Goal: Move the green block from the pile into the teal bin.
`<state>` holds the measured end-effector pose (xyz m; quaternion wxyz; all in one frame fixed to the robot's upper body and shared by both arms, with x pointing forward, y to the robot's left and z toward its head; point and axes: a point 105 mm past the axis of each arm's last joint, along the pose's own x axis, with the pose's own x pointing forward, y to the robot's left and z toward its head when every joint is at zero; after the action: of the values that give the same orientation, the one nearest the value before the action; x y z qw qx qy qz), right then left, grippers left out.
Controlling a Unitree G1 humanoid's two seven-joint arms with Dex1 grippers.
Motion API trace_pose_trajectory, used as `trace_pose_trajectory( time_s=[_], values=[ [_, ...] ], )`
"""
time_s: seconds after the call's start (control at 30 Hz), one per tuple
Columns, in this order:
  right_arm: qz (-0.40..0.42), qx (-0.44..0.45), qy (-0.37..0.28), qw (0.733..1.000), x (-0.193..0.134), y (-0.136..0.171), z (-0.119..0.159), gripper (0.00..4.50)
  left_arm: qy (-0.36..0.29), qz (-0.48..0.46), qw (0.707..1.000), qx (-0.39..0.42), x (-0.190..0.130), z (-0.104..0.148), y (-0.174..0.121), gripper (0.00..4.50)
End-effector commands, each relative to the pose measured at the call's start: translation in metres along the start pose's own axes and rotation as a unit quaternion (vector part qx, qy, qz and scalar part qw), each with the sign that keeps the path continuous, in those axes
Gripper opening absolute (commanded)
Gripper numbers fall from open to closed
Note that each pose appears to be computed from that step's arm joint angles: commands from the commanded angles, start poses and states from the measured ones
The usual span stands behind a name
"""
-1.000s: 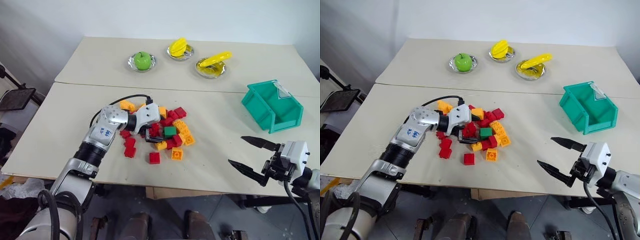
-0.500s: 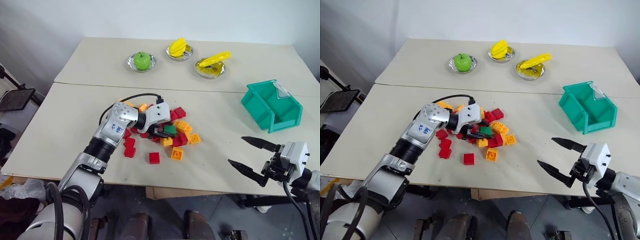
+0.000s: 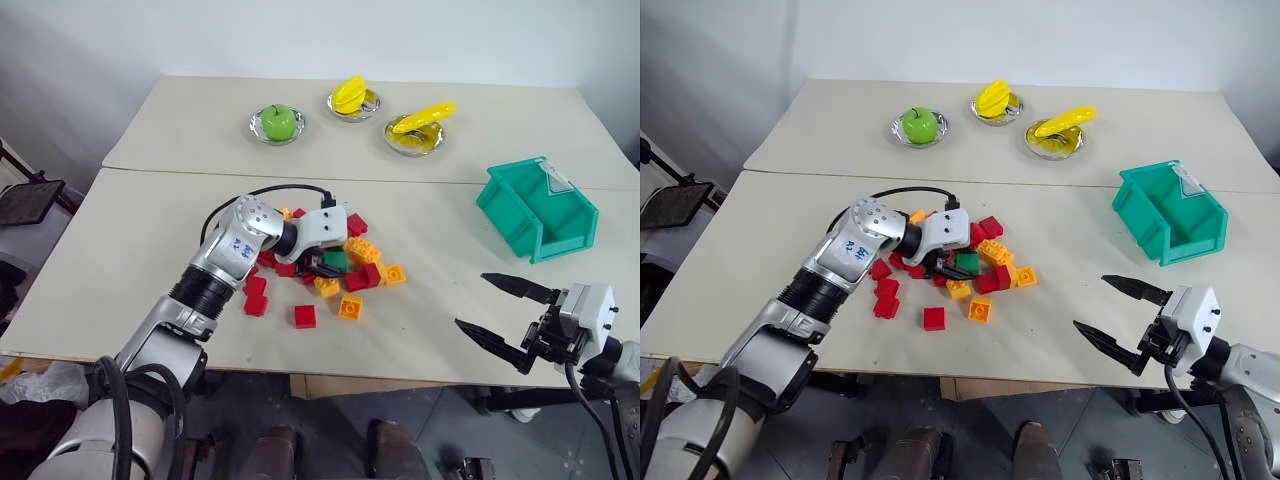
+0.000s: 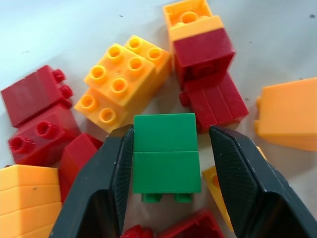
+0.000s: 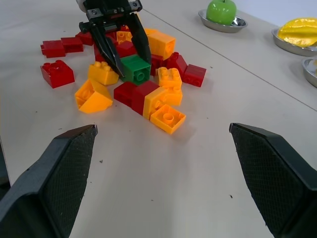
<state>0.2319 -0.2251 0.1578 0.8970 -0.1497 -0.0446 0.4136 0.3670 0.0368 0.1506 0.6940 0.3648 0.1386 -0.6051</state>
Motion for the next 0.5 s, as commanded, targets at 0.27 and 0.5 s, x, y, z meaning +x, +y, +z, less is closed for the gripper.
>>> trace_pose_trajectory(
  time_s=[0.27,0.5],
  values=[
    [-0.005,-0.011,-0.02,1.0,0.0,0.002,0.009,4.5,-0.042,0.02,0.999,-0.021,-0.003,0.005,0.006,1.46],
    [-0.083,-0.015,-0.012,0.996,-0.029,-0.011,0.015,4.5,-0.174,-0.021,0.984,0.035,-0.03,0.098,0.025,1.46]
  ],
)
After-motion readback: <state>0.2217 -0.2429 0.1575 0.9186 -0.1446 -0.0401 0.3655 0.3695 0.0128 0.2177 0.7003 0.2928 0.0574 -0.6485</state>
